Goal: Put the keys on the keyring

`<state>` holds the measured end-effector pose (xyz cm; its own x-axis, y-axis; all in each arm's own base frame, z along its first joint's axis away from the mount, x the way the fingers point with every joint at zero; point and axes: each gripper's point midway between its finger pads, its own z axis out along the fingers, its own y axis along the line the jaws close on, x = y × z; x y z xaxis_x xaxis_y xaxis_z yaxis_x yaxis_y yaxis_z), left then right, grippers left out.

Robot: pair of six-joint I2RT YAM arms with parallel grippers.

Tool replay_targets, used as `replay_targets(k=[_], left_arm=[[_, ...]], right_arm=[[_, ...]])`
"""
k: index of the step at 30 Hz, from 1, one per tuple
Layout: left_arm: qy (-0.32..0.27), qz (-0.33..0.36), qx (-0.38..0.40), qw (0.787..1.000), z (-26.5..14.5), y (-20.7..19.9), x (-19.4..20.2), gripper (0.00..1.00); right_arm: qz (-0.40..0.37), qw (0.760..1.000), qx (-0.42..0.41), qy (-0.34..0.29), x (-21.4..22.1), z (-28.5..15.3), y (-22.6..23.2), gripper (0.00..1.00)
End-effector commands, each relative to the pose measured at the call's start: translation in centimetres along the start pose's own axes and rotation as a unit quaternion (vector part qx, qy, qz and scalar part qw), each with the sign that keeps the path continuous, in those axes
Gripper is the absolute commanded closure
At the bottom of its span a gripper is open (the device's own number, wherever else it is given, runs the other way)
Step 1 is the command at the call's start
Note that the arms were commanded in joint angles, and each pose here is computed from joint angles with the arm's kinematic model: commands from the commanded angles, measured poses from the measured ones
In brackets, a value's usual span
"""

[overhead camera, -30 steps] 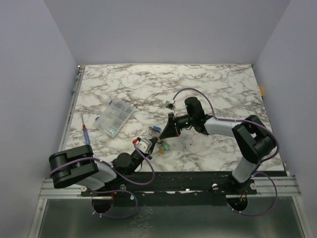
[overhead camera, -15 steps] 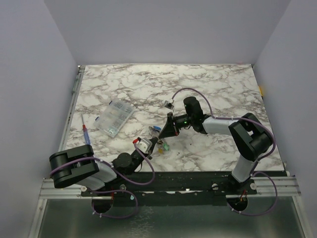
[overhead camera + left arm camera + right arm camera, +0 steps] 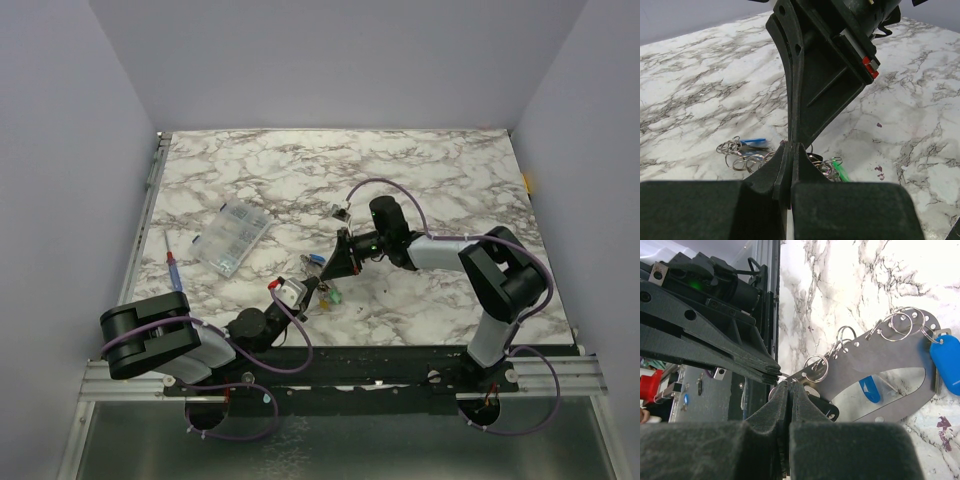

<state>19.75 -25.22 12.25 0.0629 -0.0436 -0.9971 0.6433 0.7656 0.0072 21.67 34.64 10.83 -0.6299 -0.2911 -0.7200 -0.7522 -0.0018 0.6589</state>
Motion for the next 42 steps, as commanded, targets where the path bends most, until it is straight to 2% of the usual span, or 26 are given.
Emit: replay_targets(k=[1, 22, 35, 42], left_arm=[[-0.014, -0.016, 0.010, 1.000, -0.83, -0.12, -0.33, 1.00], [-0.018, -0.016, 0.013, 1.000, -0.82, -0.23, -0.47, 1.00], [-0.019, -0.019, 0.014, 1.000, -0.80, -0.29, -0.47, 1.00], [-0.019, -0.020, 0.014, 1.000, -0.82, -0.27, -0.45, 1.00]], right_arm=[[-0.008, 1.000, -0.011, 0.000, -0.47, 0.44, -0.08, 0.99], [0.004, 1.000, -0.001, 0.010, -0.13, 0.54, -0.75, 0.99], [0.010, 1.000, 0.004, 0.010, -0.21, 0.44, -0.98, 0.75], [0.011, 1.000, 0.004, 0.007, -0.37, 0.30, -1.00, 0.67]])
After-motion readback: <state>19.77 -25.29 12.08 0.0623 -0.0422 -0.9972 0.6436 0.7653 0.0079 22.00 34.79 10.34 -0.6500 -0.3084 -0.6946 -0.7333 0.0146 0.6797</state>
